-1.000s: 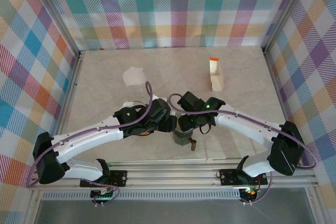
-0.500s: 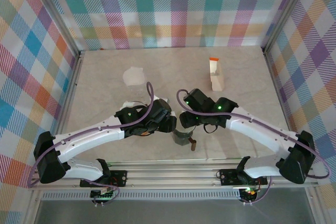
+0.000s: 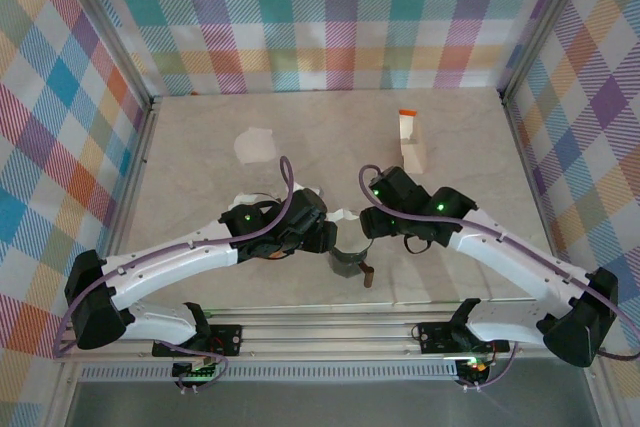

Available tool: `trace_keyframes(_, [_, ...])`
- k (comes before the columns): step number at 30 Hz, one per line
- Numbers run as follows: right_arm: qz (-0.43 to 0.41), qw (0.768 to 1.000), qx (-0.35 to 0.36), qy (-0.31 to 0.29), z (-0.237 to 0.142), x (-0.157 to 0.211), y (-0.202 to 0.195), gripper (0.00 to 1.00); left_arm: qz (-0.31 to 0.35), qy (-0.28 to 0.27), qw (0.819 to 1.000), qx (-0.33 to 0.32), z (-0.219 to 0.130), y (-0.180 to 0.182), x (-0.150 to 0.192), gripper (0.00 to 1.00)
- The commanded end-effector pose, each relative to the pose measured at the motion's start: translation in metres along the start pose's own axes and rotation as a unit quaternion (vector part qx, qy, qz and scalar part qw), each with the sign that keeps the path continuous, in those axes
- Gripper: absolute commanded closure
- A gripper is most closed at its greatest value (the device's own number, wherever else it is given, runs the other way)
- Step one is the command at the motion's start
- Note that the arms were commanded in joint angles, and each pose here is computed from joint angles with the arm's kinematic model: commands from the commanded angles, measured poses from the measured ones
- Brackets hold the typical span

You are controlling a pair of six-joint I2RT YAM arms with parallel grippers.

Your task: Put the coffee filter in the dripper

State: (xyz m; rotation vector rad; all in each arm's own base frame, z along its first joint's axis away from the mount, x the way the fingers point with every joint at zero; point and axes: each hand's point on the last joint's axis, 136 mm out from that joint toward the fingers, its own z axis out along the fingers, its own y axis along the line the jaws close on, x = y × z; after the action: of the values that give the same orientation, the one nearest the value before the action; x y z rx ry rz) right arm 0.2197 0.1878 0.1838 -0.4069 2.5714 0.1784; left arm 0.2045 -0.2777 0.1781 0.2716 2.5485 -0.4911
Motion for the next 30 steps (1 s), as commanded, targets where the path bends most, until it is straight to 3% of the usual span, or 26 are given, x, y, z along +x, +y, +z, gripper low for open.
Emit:
trace_keyframes(1, [0.007,1.0,0.018,0.005,0.0,0.006,-0.009,0.27,-0.002,0.01,1.0,-0.011,0.005,0.006,0.004,0.36])
trace_keyframes(14, [-0.041,0.993,-0.101,-0.033,-0.013,-0.018,0.036,0.26,-0.001,0.006,1.0,-0.013,0.002,0.006,0.001,0.35])
trace_keyframes(24, [-0.006,0.999,-0.048,-0.012,0.011,-0.027,0.021,0.26,-0.001,0.009,1.0,-0.012,0.003,0.005,0.001,0.35])
trace_keyframes(30, [-0.012,0.996,-0.085,-0.032,-0.002,-0.03,0.029,0.25,-0.001,0.009,1.0,-0.012,0.003,0.004,0.001,0.35])
